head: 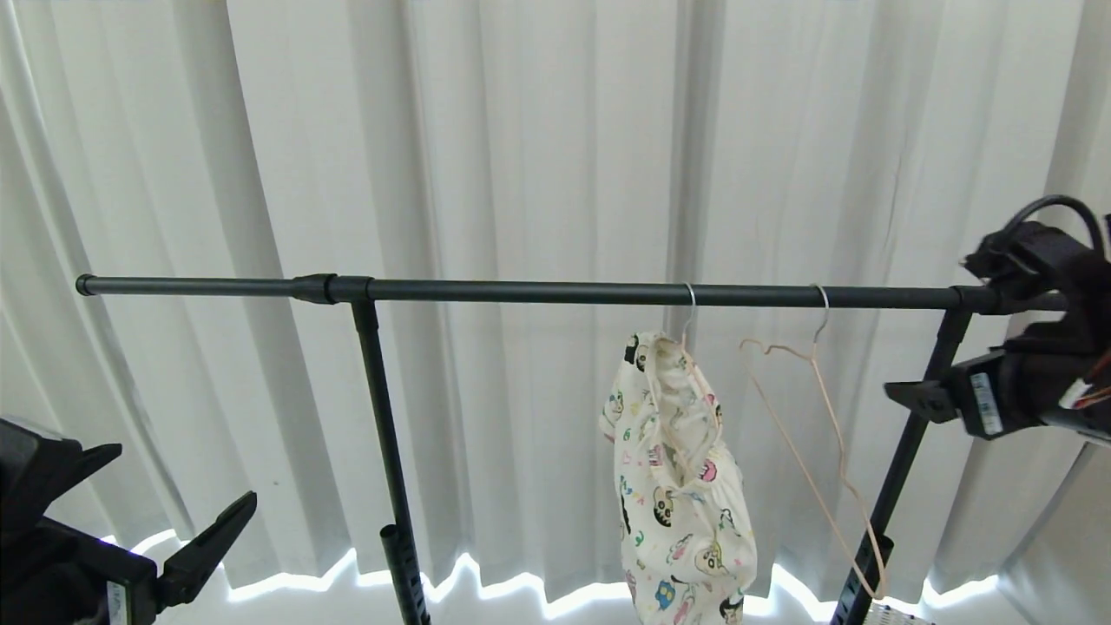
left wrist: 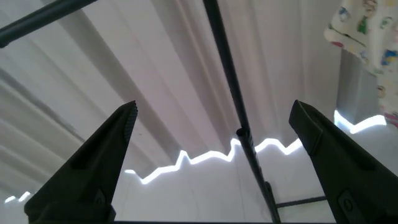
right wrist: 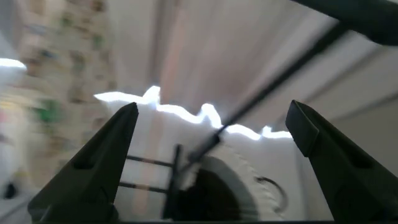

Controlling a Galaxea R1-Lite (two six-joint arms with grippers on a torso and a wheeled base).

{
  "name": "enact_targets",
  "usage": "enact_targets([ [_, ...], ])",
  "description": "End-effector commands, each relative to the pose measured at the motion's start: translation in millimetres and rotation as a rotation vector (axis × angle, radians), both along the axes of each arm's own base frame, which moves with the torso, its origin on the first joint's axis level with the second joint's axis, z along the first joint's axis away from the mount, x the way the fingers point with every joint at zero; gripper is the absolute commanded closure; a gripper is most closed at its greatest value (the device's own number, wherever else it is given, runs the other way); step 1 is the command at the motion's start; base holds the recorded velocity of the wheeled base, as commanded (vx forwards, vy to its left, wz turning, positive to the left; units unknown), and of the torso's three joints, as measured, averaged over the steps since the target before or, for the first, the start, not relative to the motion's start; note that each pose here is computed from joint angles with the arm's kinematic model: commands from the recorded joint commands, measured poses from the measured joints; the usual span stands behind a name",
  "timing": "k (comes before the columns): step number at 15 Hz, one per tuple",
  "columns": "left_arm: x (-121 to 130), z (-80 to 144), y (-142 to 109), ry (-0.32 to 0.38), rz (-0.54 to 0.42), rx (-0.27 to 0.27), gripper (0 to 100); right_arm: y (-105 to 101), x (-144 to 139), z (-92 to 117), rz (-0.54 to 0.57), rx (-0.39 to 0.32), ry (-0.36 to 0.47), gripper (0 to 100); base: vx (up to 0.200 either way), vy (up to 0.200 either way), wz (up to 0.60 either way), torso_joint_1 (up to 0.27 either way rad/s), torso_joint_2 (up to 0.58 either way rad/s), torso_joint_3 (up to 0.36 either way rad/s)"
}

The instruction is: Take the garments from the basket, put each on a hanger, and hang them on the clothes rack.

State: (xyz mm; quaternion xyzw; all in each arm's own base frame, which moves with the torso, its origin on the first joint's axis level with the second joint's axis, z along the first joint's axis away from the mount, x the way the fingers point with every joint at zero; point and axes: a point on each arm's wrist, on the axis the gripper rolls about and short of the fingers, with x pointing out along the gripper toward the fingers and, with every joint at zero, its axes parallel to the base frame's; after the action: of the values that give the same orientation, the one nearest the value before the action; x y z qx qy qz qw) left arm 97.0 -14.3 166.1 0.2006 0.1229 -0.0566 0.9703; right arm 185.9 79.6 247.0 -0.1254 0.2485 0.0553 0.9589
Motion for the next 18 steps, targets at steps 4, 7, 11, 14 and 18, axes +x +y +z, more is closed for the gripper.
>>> enact_targets([
  [4, 3.7, 5.0, 13.6, -0.013, 0.139, -0.004, 0, -63.0, -48.3, -0.8, -0.172, -0.023, -0.067, 0, -0.200, 0.000, 0.00, 0.004, 0.00, 0.004],
  [7, 2.8, 6.5, 16.5, -0.022, 0.169, -0.007, 0, -65.0, -56.6, -5.5, -0.178, -0.027, -0.068, 0, -0.200, 0.000, 0.00, -0.004, 0.00, 0.001],
  [11, 2.9, 10.7, 21.4, -0.039, 0.218, -0.007, 0, -66.7, -59.9, -6.1, -0.199, -0.034, -0.075, 0, -0.200, 0.000, 0.00, 0.000, 0.00, 0.000],
  [14, 0.0, 11.4, 21.3, -0.051, 0.217, -0.003, 0, -68.3, -65.6, -8.4, -0.208, -0.035, -0.080, 0, -0.200, 0.000, 0.00, 0.002, 0.00, 0.006],
  [18, -5.3, 9.4, 20.2, -0.062, 0.204, -0.007, 0, -68.9, -70.2, -17.9, -0.199, -0.046, -0.117, 0, -0.150, 0.000, 0.00, 0.002, 0.00, 0.001],
])
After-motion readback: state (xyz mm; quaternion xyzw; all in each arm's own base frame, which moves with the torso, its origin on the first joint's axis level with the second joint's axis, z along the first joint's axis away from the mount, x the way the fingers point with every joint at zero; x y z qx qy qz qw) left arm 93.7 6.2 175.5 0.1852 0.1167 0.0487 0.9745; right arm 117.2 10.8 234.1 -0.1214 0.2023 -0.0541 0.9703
